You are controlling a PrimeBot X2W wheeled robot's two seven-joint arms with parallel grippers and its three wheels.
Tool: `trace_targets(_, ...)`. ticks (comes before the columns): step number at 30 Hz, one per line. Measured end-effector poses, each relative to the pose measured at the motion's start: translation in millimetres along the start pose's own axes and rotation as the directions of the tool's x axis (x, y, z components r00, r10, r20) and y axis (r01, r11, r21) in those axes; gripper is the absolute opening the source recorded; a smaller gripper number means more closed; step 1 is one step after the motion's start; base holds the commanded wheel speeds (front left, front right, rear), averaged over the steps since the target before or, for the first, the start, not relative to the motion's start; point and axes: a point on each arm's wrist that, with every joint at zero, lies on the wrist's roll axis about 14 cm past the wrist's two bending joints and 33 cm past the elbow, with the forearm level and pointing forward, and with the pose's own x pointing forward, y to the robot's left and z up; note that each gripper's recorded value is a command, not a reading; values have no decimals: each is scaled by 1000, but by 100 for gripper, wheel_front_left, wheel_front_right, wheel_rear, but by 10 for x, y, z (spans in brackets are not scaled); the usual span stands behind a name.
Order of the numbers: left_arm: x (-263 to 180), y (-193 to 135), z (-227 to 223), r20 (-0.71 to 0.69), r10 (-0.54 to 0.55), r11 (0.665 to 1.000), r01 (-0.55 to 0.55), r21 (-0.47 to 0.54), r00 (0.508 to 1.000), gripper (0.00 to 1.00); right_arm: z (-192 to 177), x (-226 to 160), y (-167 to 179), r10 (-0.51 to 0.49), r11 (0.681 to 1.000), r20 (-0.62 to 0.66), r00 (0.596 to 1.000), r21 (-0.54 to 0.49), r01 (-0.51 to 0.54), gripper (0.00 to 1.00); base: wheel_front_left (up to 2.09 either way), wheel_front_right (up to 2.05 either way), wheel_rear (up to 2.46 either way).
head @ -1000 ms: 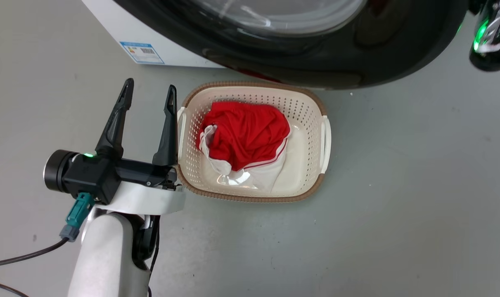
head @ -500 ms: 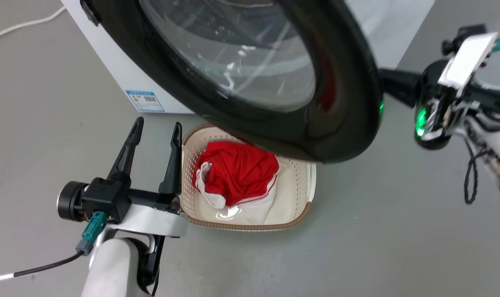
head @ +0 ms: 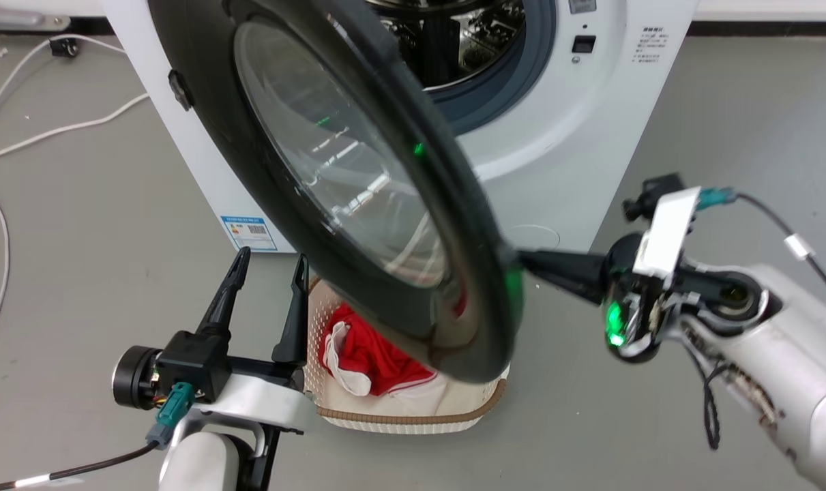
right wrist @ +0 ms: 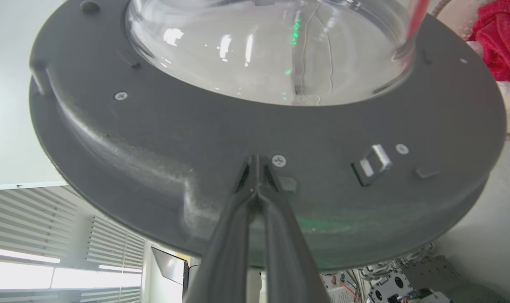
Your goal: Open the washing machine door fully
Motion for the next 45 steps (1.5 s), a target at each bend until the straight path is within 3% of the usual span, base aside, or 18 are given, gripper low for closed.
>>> trace_targets(22,-199,-67,32,-7,-1,1000,1,-7,1000,100,-849,253,172,118,992,-94,989,53,-113,0,0,0,0)
trace_targets(28,-232,-84,37,-8,-1,1000,1,-10,1000,100,-624,198,287,162,986,110,981,15,-165,0,0,0,0)
trace_targets(33,-254,-101,40,-8,-2,1000,2,-12,1000,100,-299,-76,224,174,980,362,916,29,-198,0,0,0,0)
trace_targets(42,-275,-115,34,-11,2,1000,-2,-19,1000,100,67,-887,-138,108,963,705,701,100,-249,0,0,0,0)
trace_targets(44,-278,-115,39,-10,4,1000,-4,-18,1000,100,85,-1079,-218,89,963,755,649,101,-250,49,0,0,0)
trace_targets(45,-281,-113,38,-10,5,1000,-5,-18,1000,100,89,-1170,-260,78,963,777,624,104,-249,98,0,0,0)
